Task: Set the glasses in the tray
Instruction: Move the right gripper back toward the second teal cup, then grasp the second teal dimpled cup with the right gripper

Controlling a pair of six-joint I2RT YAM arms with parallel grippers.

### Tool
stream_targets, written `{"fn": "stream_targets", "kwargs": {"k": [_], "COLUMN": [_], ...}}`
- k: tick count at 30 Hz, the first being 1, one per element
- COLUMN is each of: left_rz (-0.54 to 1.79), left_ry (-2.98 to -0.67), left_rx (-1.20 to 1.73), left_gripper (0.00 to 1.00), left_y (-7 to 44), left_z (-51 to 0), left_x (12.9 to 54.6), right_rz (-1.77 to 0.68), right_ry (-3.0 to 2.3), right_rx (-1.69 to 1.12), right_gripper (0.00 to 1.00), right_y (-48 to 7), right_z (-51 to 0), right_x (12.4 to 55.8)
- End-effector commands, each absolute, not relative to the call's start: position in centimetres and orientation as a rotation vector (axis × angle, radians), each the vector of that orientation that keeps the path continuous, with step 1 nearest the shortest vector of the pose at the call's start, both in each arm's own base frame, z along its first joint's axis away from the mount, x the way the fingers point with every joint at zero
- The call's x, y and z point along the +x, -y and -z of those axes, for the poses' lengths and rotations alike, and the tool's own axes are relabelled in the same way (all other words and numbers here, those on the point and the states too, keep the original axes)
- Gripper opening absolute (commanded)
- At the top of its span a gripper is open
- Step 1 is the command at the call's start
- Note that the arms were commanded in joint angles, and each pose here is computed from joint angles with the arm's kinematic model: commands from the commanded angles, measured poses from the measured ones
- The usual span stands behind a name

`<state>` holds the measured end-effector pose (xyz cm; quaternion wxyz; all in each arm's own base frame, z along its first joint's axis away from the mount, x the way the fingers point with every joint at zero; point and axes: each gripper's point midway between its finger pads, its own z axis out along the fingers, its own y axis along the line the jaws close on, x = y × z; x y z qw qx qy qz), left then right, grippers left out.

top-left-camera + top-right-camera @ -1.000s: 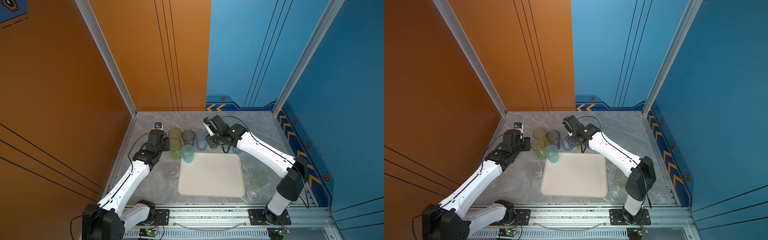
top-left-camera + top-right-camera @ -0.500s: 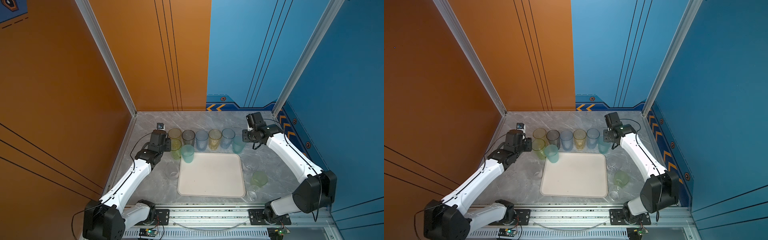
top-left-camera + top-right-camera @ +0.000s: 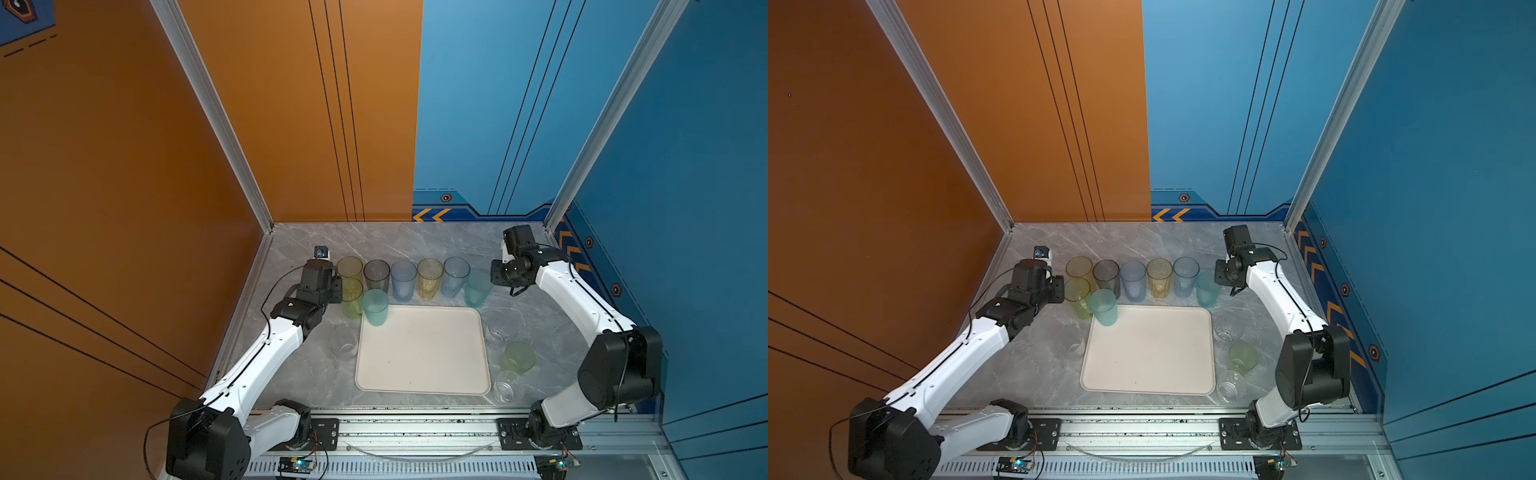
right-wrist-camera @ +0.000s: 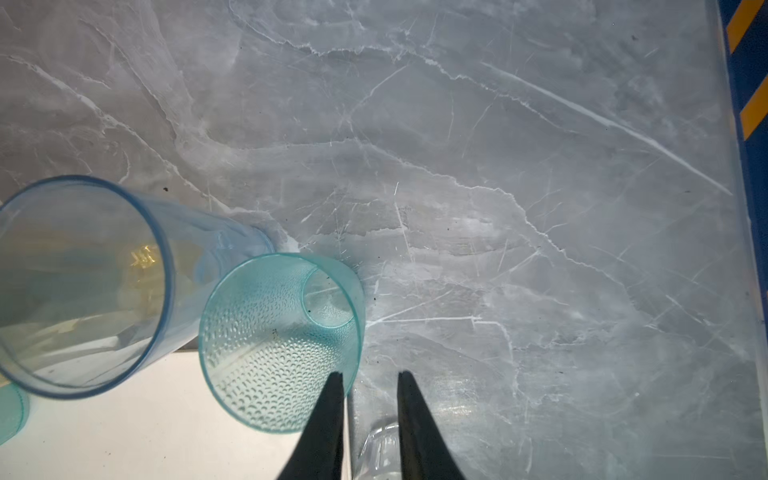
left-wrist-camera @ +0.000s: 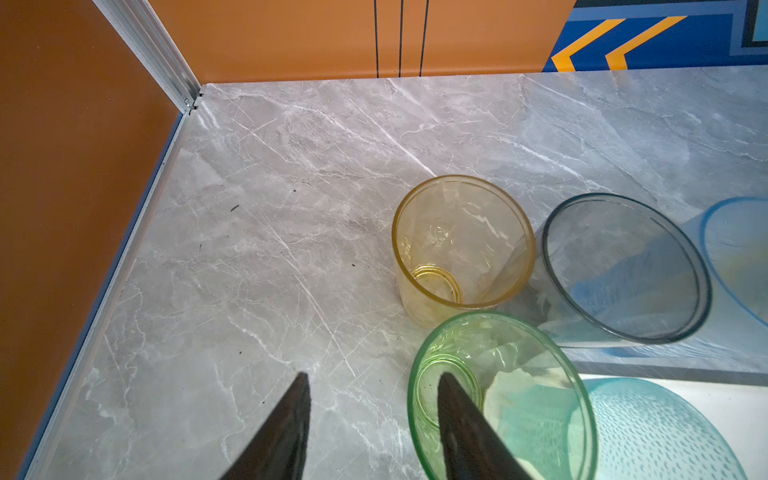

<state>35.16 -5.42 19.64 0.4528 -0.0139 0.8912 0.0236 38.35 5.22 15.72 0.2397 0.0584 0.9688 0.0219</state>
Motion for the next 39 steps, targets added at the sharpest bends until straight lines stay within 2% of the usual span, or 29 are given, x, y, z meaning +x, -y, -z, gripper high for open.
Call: {"fn": "stream_targets", "kwargs": {"k": [1,24,39], "left_rz": [-0.057,-0.067,-0.074], "left_ry": [-2.178,-2.180,-2.184], "left_rx": [-0.018,-0.015,-0.015], "left_gripper": [0.51,0.50,0.50], "left_y": [5.9,5.9,5.8], "left_z": [-20.7,-20.9,-20.9], "left_x": [35.7,35.7,35.6], "right_rz": [-0.100,-0.109,-0.068], "right_ry": [-2.669,-2.726,-2.713], "right_rx": [0.171,0.169,0.175], "right_gripper": [0.22,0.17,0.05], "right_y": [-5.5,-5.6,-4.9], "right_z": [-14.7,-11.9,-12.2], "right_x": [38.7,40.2,40.1]}}
